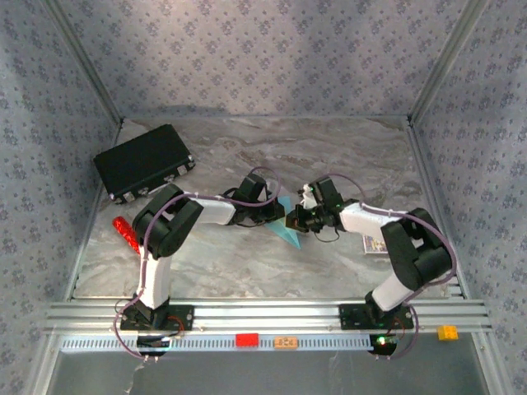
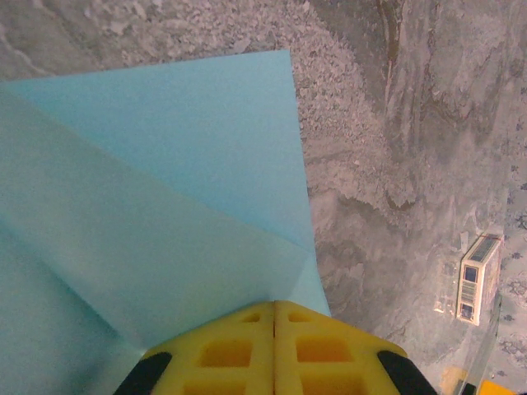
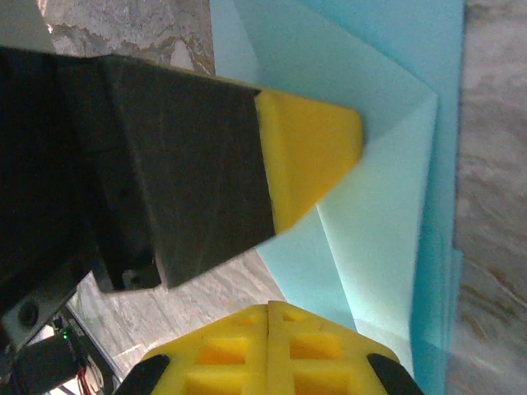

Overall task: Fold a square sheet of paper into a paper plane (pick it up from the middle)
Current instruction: Fourth fold the wing at the center of the table.

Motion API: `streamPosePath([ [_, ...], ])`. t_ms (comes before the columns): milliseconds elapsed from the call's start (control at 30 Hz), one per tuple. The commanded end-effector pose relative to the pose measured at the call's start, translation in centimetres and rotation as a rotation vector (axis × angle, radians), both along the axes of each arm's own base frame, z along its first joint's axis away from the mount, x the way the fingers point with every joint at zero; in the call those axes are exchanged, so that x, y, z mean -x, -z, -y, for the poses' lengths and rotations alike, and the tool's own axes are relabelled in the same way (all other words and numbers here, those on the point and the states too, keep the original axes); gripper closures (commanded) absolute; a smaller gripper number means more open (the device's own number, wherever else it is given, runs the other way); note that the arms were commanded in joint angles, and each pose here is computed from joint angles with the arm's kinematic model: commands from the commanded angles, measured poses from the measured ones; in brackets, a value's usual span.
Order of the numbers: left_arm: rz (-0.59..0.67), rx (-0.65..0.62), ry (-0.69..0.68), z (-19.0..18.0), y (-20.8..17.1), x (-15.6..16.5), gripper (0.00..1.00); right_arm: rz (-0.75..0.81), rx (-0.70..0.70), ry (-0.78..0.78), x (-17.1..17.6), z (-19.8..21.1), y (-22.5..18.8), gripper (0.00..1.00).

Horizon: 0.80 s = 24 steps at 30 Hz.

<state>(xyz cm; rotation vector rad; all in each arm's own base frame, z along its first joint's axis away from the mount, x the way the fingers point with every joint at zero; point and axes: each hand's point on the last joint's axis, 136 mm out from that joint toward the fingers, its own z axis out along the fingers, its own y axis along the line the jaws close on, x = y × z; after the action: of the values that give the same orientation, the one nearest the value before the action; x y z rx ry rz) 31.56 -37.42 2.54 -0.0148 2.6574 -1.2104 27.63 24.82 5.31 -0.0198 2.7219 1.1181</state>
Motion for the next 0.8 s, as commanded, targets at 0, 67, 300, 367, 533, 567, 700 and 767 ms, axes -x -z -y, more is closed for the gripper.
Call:
streamPosePath([
  [0, -0.059, -0.104, -0.026, -1.9, 3.5, 0.9, 0.93, -0.001, -0.016, 0.003, -1.1, -1.1, -0.3, 0.98],
  [67, -0.059, -0.104, -0.027, -1.9, 3.5, 0.8, 0.93, -0.003, -0.005, 0.001, -1.5, -1.3, 0.0, 0.98],
  [300, -0.054, -0.099, -0.021, -1.8, 3.2, 0.8, 0.93, -0.078, 0.054, 0.030, -0.8, 0.2, 3.7, 0.98],
  [367, -0.050, -0.098, -0.019, -1.7, 3.2, 0.8, 0.93, -0.101, 0.057, 0.047, -0.2, 0.9, 4.8, 0.98],
  [533, -0.037, -0.092, -0.014, -1.6, 2.7, 0.5, 0.93, -0.147, 0.028, 0.081, 1.3, 2.2, 6.4, 0.98],
  [567, -0.034, -0.090, -0.013, -1.5, 2.6, 0.4, 0.92, -0.155, 0.018, 0.089, 1.5, 2.4, 6.6, 0.98],
  [700, 0.011, -0.048, -0.001, -0.7, 0.2, -0.5, 0.90, -0.174, -0.001, 0.106, 2.1, 2.8, 7.1, 0.99],
  [767, 0.044, -0.023, 0.009, -0.3, -1.5, -0.9, 0.87, -0.179, -0.001, 0.104, 2.3, 2.8, 7.2, 0.99],
])
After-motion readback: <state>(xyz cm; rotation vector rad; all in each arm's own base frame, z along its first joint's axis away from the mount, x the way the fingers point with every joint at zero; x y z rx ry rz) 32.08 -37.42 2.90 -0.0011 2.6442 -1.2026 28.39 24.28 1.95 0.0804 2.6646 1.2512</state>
